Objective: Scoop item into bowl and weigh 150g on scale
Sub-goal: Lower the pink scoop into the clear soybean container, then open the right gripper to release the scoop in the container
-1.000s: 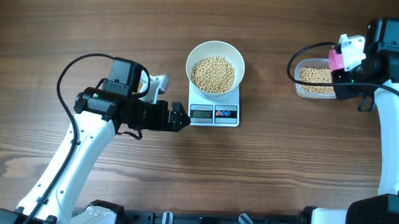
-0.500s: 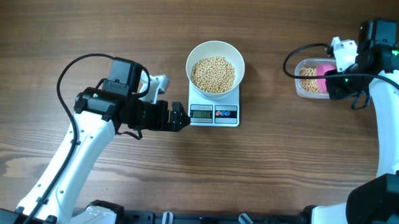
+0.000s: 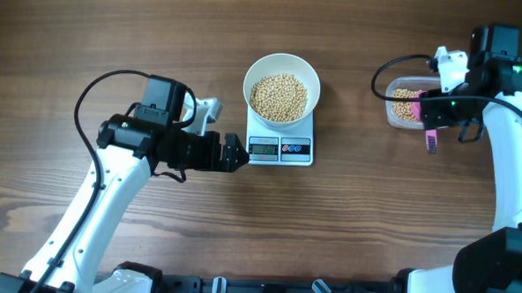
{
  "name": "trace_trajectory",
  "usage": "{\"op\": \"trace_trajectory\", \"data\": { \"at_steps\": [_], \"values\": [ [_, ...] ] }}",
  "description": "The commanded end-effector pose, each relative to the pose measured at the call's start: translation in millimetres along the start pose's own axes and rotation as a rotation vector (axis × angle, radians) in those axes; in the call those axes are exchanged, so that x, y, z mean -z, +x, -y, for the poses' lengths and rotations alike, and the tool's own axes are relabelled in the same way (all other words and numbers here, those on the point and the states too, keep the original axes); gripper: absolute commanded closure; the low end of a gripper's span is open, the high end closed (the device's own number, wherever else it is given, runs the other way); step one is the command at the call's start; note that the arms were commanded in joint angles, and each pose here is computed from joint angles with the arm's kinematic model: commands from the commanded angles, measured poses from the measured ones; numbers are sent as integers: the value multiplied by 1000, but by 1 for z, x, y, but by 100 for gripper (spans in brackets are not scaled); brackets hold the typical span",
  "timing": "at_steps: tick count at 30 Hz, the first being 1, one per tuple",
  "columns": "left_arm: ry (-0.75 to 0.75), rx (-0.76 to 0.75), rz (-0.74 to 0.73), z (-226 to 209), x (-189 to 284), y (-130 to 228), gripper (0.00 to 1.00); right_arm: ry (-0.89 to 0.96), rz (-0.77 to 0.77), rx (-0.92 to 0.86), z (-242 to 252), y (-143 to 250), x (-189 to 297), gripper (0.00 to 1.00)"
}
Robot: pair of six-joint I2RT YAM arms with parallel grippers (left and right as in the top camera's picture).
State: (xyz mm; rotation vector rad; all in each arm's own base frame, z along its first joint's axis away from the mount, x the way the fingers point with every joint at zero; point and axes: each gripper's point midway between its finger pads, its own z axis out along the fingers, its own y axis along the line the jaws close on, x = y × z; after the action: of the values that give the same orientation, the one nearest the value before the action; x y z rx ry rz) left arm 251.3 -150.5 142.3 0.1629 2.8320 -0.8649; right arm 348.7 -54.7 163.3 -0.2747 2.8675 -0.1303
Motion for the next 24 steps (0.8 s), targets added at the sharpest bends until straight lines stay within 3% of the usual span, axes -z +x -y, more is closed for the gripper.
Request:
{"op": "trace_trajectory", "data": {
  "at_steps": [1,8,12,24],
  "values": [
    [-10,2,0,-2,0,0,0,7,49,-47,2,-7,10,4],
    [-10,2,0,-2,0,0,0,58,316,-132,14,-27,77,0],
    [-10,2,0,-2,0,0,0,-151,433,-180,-14,-24,108,0],
    [-10,2,0,-2,0,0,0,-201,392,-188,-42,29,142,0]
  ]
}}
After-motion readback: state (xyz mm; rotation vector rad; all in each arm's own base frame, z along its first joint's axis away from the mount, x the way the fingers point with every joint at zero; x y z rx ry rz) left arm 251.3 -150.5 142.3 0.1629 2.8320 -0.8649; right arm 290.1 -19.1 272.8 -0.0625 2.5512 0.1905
